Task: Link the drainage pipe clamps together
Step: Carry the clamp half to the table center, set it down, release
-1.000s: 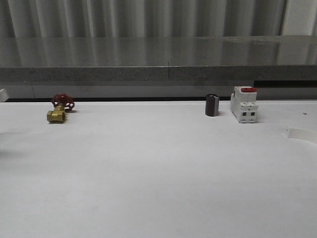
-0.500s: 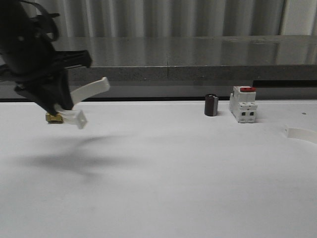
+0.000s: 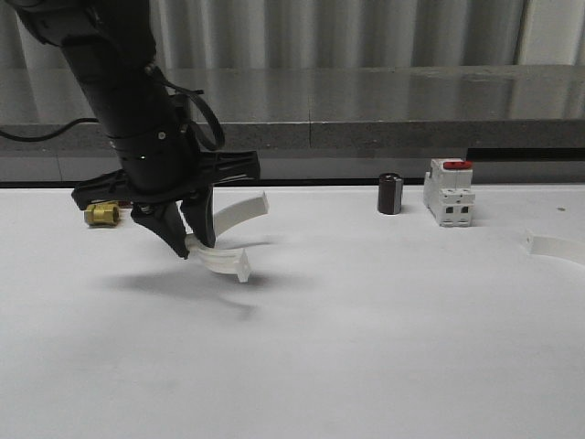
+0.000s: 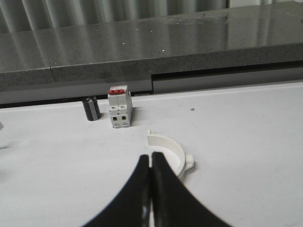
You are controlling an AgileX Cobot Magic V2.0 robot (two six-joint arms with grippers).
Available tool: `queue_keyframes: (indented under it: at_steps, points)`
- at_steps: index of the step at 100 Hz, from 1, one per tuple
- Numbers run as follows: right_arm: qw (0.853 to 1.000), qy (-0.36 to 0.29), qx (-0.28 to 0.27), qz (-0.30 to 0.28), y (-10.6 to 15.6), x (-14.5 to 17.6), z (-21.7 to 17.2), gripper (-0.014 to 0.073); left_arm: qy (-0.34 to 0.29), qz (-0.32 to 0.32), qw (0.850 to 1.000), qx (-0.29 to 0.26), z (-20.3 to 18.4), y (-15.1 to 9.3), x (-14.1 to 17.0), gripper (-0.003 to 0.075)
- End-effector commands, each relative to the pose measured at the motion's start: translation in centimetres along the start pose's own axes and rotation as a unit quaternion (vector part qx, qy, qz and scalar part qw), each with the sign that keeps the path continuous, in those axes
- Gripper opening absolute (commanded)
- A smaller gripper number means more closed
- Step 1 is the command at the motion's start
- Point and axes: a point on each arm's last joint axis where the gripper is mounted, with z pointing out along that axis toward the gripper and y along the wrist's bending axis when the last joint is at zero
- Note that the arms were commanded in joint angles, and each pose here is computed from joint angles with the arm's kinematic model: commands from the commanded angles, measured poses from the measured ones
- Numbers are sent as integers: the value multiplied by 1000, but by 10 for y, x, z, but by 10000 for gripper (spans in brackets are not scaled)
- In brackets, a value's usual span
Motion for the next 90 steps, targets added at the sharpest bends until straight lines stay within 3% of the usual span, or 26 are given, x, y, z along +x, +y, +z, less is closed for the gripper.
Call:
queue_keyframes:
  at_steps: [1, 73, 83, 90]
  points:
    - [998, -57, -8, -6, 2, -13, -3, -118, -44, -4, 999, 18, -25, -15, -11, 74]
    - [998, -57, -8, -6, 2, -13, -3, -118, 4, -10, 1000, -10, 1, -13, -4, 80]
    - [998, -57, -8, -6, 2, -13, -3, -118, 3, -9, 1000, -11, 1, -12, -4, 148]
    - [998, -57, -8, -6, 2, -13, -3, -118, 4, -9, 1000, -11, 1, -12, -4, 265]
